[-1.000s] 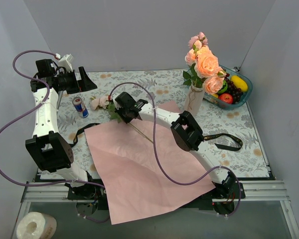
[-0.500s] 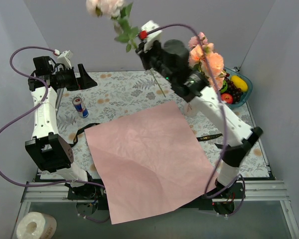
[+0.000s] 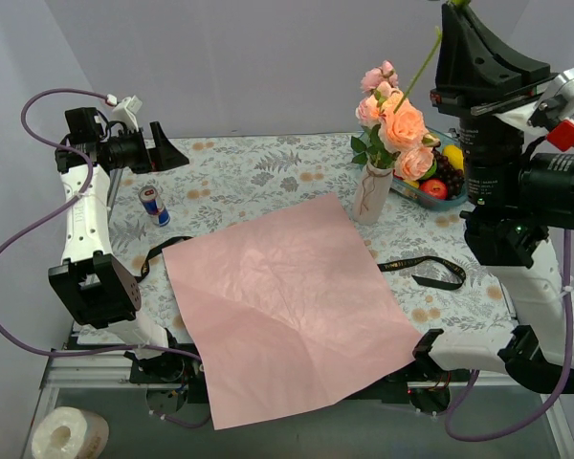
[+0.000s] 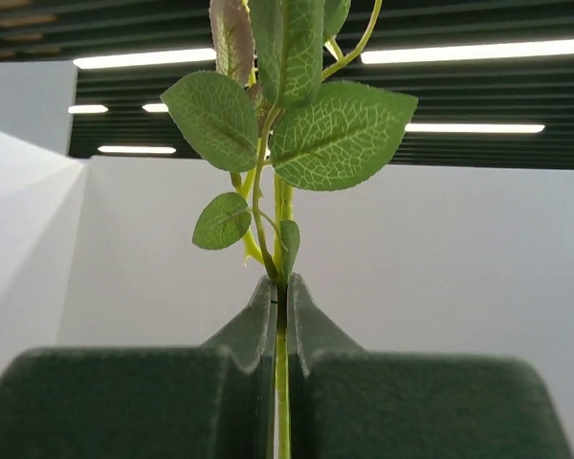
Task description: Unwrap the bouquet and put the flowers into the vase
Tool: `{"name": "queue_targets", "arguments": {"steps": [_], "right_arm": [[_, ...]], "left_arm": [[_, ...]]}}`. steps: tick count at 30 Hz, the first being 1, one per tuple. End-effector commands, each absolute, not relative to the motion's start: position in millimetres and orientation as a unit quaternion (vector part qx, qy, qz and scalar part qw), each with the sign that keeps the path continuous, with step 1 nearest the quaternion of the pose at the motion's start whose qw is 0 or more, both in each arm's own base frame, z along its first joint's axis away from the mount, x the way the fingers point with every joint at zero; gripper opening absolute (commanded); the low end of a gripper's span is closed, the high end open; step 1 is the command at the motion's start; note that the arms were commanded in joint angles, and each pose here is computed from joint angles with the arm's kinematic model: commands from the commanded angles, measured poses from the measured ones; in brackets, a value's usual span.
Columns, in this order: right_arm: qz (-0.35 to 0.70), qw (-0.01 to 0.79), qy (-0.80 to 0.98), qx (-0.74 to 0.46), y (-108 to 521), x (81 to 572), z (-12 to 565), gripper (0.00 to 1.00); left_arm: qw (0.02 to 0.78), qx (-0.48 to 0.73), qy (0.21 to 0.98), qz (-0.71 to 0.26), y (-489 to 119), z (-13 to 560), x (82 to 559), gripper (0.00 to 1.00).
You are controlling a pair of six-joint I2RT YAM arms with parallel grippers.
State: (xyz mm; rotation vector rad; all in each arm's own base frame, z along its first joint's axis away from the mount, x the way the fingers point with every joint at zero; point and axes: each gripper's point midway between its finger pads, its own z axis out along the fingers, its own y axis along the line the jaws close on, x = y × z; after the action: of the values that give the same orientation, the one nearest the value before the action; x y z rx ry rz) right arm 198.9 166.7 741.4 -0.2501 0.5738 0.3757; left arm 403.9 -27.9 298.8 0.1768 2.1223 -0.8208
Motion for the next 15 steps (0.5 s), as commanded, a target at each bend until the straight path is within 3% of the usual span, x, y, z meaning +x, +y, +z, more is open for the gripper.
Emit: {"name": "queue_targets", "arguments": {"steps": [1, 6, 15], "right_arm": [[0.053, 0.957, 0.285, -0.026, 122.5, 219.9, 725.4, 0.01], [-0.006, 0.962, 0.27, 0.041, 78.5, 238.7, 711.0, 0.01], [0.021, 0.952, 0.297, 0.068, 52.8, 315.0, 702.2, 0.01]], "left_arm": [[0.435, 0.086, 0.831, -0.336, -31.4, 317.8, 404.1, 0.98], [0.434, 0.084, 0.829, -0.342, -32.1, 317.5, 406.8, 0.98], [0.438, 0.086, 0.828, -0.339, -30.1, 320.8, 411.8, 0.98]]}}
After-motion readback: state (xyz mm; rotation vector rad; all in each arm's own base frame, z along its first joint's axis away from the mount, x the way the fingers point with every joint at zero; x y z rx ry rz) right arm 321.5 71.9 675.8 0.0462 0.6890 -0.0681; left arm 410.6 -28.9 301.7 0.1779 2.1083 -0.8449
